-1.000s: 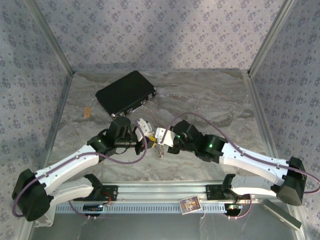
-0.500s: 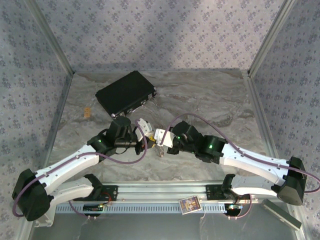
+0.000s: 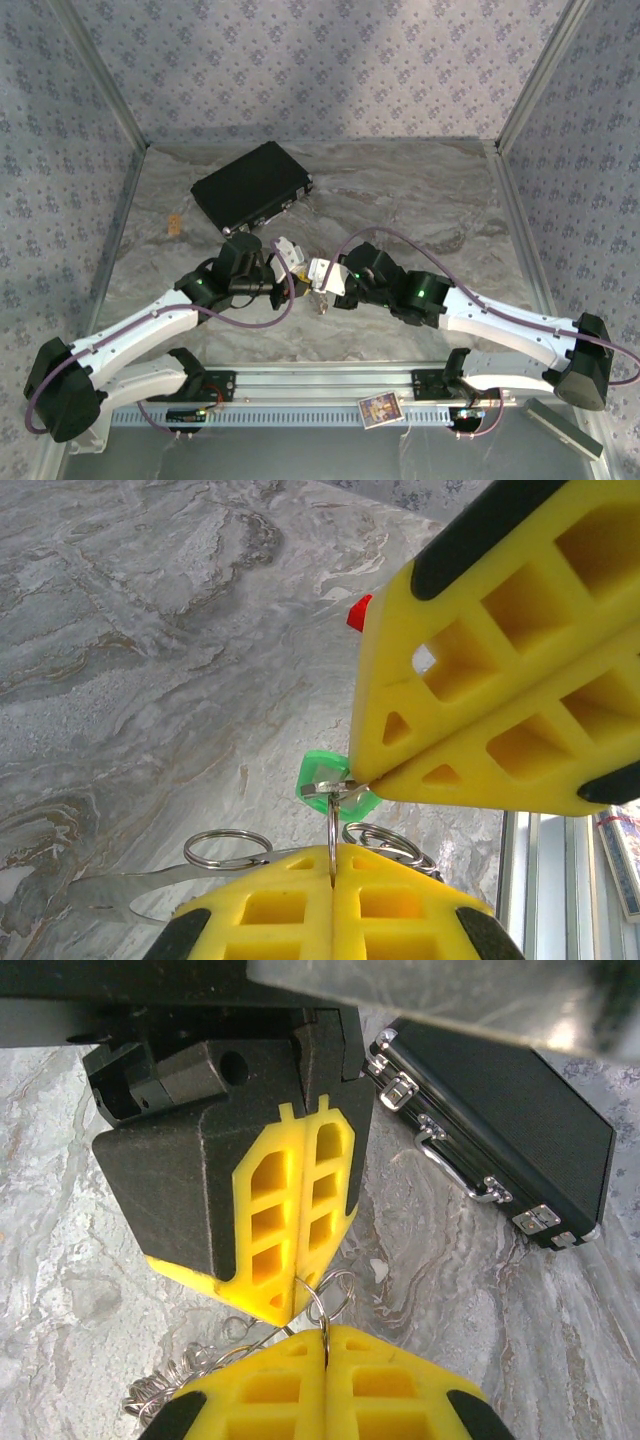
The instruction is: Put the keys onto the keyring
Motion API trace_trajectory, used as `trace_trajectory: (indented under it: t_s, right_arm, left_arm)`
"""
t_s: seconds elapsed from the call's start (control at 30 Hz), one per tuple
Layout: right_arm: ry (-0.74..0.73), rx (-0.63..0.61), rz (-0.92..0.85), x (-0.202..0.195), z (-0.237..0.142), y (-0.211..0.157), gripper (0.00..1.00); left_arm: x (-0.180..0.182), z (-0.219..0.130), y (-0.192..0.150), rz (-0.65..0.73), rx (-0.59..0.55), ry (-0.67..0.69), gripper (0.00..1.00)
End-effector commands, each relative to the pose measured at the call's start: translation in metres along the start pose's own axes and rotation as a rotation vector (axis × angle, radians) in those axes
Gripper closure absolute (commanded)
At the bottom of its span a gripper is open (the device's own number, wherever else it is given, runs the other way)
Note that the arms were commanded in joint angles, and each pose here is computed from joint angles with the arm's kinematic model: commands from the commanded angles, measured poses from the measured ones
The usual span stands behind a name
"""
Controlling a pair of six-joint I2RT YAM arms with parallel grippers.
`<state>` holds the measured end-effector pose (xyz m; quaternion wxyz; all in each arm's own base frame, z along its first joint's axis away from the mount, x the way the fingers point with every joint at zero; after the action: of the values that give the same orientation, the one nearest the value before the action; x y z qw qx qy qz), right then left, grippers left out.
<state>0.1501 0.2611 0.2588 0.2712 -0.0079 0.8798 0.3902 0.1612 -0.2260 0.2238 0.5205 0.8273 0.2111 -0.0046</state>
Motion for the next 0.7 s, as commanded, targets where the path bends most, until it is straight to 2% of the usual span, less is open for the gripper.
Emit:
trace_trajectory:
  t_s: [0.0,0.67]
  right_arm:
    - [0.023,-0.036,-0.004,0.002,0.0,0.009,1.0]
    - [0.101,-0.023,0.004,0.012,0.004,0.007,1.0]
  left_arm:
    - [-0.005,-0.003,0.018,0.031,-0.045,-0.021,1.0]
    - [-0.004,-0.005,0.025,0.038,-0.061,-0.001,1.0]
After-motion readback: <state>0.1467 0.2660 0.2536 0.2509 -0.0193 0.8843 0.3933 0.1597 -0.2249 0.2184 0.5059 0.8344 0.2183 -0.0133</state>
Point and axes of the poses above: each hand's point on the last joint's axis, 136 mm out from that joint toward the fingers, its own z axis out along the fingers, its own x axis along the line the jaws close on, y = z × x, the point moved 7 cm from there along -z, back along the fingers, and after that the axes turned 4 degrees about -z, right-handed, at the moved point
